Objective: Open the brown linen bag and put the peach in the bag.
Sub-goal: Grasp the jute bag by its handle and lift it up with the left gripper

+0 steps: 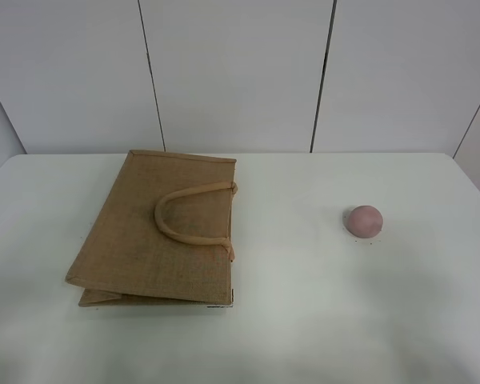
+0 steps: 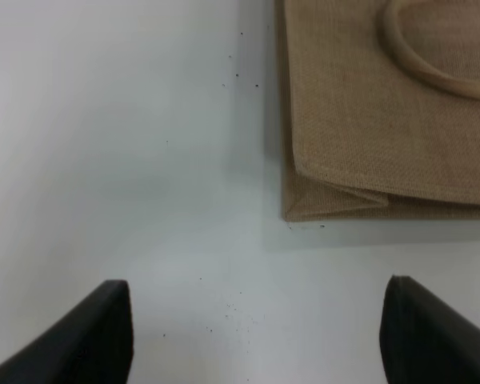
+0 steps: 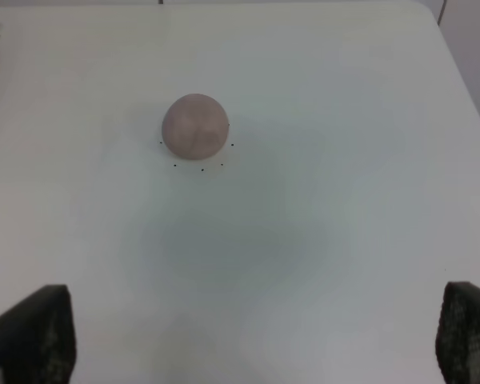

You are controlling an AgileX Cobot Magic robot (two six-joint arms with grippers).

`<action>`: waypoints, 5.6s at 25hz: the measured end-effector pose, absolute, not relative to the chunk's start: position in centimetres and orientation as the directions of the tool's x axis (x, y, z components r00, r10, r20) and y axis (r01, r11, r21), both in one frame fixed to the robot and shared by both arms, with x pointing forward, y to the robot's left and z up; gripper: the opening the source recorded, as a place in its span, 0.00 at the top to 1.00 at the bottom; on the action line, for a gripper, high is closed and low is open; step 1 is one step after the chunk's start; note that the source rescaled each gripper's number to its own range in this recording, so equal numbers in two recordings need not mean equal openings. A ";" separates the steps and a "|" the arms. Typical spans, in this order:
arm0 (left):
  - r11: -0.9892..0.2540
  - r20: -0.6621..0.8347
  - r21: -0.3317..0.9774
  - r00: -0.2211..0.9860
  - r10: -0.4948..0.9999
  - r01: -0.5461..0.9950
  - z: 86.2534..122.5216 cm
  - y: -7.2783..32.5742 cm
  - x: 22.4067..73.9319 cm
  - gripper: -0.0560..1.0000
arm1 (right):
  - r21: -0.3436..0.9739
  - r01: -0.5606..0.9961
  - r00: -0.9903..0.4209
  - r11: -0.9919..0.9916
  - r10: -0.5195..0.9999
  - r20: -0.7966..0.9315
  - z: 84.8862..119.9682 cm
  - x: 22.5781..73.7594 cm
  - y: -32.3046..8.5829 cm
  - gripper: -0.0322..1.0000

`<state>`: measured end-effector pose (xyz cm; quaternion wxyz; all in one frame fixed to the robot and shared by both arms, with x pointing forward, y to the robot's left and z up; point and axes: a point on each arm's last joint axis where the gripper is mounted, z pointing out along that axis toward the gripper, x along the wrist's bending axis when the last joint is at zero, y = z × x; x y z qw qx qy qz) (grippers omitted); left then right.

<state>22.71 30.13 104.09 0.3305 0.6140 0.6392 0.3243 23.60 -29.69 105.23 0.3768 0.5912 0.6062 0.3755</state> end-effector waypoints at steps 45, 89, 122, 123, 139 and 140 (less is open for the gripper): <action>0.029 -0.021 0.227 -0.025 0.999 0.973 106.1 28.9 62.9 0.00 | 0.901 0.434 -0.017 0.019 1.000 -0.013 105.2 23.6 -29.7 0.00; -0.047 -0.055 0.146 0.056 0.997 0.988 91.4 15.6 66.8 0.00 | 0.901 0.434 -0.017 0.019 1.000 -0.013 105.2 23.6 -29.7 0.00; -0.072 0.005 0.095 0.072 0.997 0.993 92.2 15.8 67.6 0.95 | 0.901 0.434 -0.017 0.019 1.000 -0.013 105.2 23.6 -29.7 0.00; -0.076 0.012 0.105 0.075 0.997 0.992 93.5 15.9 67.6 0.95 | 0.901 0.434 -0.017 0.019 1.000 -0.013 105.2 23.6 -29.7 0.00; -0.168 -0.041 0.462 0.210 0.977 0.871 113.7 16.5 65.0 0.95 | 0.901 0.434 -0.017 0.019 1.000 -0.013 105.2 23.6 -29.7 0.00; -0.164 -0.045 0.484 0.212 0.976 0.859 114.8 16.7 64.4 0.95 | 0.901 0.434 -0.017 0.019 1.000 -0.013 105.2 23.6 -29.7 0.00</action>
